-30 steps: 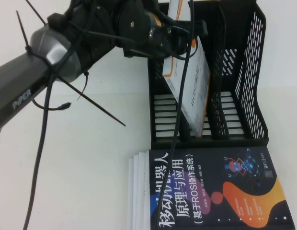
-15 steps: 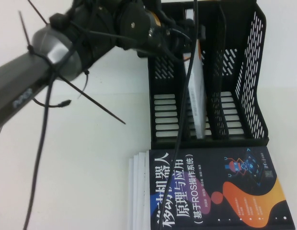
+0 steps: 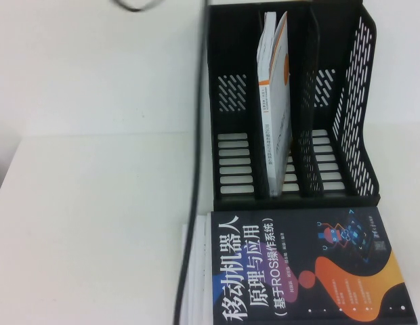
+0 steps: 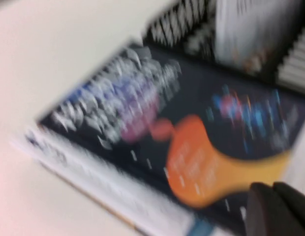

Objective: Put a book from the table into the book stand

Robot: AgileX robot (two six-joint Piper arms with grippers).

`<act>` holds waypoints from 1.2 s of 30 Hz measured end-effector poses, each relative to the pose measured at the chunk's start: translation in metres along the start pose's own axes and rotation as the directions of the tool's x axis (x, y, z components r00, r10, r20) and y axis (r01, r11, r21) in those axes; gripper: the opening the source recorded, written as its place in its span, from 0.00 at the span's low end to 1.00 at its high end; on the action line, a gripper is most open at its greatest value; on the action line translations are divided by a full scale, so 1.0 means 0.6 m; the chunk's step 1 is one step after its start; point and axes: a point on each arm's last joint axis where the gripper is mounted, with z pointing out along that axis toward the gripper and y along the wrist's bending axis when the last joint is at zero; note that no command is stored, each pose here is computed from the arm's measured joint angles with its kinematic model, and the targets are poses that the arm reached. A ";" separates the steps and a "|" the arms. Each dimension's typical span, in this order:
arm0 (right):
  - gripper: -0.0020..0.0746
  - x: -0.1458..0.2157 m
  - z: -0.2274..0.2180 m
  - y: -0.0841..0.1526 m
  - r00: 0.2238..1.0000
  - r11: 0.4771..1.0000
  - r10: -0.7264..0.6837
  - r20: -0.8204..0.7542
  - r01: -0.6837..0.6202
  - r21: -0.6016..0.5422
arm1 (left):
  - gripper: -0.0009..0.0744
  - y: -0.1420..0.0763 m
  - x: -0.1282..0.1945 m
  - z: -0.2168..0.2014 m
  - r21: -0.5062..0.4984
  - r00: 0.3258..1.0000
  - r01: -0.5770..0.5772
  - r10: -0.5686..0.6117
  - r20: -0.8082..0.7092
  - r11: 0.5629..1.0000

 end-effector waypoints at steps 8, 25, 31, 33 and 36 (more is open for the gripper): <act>0.02 0.025 -0.004 -0.024 0.965 0.960 0.230 -0.128 -0.203 0.194 | 0.01 0.037 0.059 -0.141 0.076 0.990 -0.001 -0.010 0.143 0.997; 0.02 0.054 0.013 -0.028 0.944 0.940 0.296 -0.145 -0.261 0.218 | 0.01 0.045 0.326 -0.139 0.257 0.996 -0.063 0.043 0.084 0.964; 0.02 0.056 0.012 -0.027 0.942 0.940 0.297 -0.155 -0.261 0.218 | 0.01 0.048 0.356 -0.135 0.255 0.998 -0.063 0.056 0.036 0.965; 0.02 0.056 0.012 -0.027 0.941 0.940 0.298 -0.158 -0.261 0.218 | 0.01 0.049 0.362 -0.134 0.251 0.998 -0.063 0.060 0.021 0.966; 0.02 0.056 0.012 -0.027 0.941 0.940 0.298 -0.160 -0.261 0.218 | 0.01 0.051 0.366 -0.134 0.242 0.998 -0.063 0.065 0.002 0.968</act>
